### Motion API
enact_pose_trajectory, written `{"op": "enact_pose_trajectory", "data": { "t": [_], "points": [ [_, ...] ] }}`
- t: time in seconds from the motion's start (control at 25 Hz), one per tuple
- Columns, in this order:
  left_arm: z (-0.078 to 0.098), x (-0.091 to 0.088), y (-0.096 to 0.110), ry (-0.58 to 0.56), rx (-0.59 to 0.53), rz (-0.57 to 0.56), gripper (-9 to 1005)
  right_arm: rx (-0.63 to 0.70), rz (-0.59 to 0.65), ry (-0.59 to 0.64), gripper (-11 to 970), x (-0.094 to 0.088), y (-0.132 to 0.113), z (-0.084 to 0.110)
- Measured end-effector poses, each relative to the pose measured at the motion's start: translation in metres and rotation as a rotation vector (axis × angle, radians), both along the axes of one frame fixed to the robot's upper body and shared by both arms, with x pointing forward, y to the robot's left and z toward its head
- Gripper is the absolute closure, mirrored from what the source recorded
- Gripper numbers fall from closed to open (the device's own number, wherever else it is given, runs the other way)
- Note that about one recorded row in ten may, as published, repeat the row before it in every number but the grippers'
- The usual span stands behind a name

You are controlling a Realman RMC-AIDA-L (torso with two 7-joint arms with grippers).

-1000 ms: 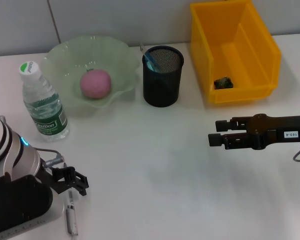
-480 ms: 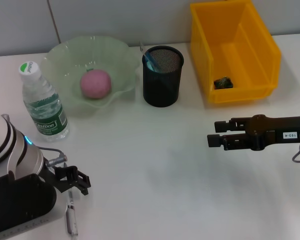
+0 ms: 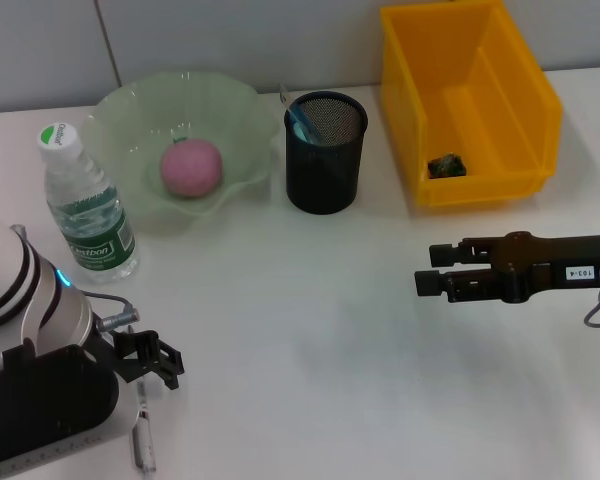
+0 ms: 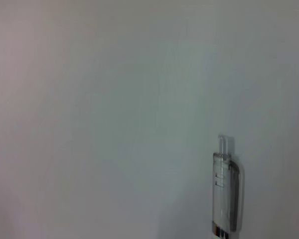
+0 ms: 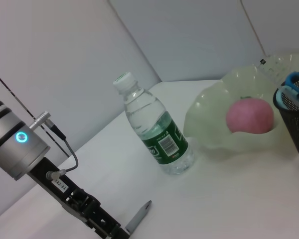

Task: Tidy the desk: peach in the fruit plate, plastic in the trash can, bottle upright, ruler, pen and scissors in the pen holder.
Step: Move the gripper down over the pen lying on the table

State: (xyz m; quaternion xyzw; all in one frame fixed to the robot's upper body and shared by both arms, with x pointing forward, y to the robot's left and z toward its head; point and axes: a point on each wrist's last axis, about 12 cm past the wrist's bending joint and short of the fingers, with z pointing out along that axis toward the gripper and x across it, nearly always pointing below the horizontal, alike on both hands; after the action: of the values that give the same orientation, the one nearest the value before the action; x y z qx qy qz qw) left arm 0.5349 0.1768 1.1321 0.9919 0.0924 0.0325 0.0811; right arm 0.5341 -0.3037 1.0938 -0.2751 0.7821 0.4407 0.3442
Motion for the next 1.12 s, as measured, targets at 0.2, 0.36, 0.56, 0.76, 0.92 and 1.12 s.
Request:
{"op": "enact_pose_trajectory", "data": {
  "t": [0.2, 0.36, 0.56, 0.76, 0.92, 1.12],
  "points": [
    [-0.0003, 0.0013, -0.0009, 0.003, 0.007, 0.0, 289, 0.0, -0.001, 0.001, 206, 0.0002, 0.0011, -0.0007],
    [-0.001, 0.0018, -0.0013, 0.004, 0.01, -0.001, 295, 0.001, -0.002, 0.001, 206, 0.0, 0.0011, -0.0009],
    [-0.0015, 0.0016, -0.0028, 0.004, 0.012, -0.004, 377, 0.0, -0.003, 0.002, 206, -0.0005, 0.0008, -0.0013],
    [-0.0019, 0.0026, -0.005, 0.009, 0.012, -0.001, 467, -0.001, -0.004, 0.002, 206, -0.0006, 0.0, -0.0013],
    [-0.0021, 0.0032, -0.0064, 0.011, 0.011, -0.002, 484, -0.003, -0.005, 0.002, 206, -0.0008, -0.0012, -0.0012],
    [-0.0023, 0.0038, -0.0074, 0.013, 0.013, -0.004, 483, -0.005, -0.006, 0.002, 207, -0.0007, -0.0018, -0.0009]
  ]
}}
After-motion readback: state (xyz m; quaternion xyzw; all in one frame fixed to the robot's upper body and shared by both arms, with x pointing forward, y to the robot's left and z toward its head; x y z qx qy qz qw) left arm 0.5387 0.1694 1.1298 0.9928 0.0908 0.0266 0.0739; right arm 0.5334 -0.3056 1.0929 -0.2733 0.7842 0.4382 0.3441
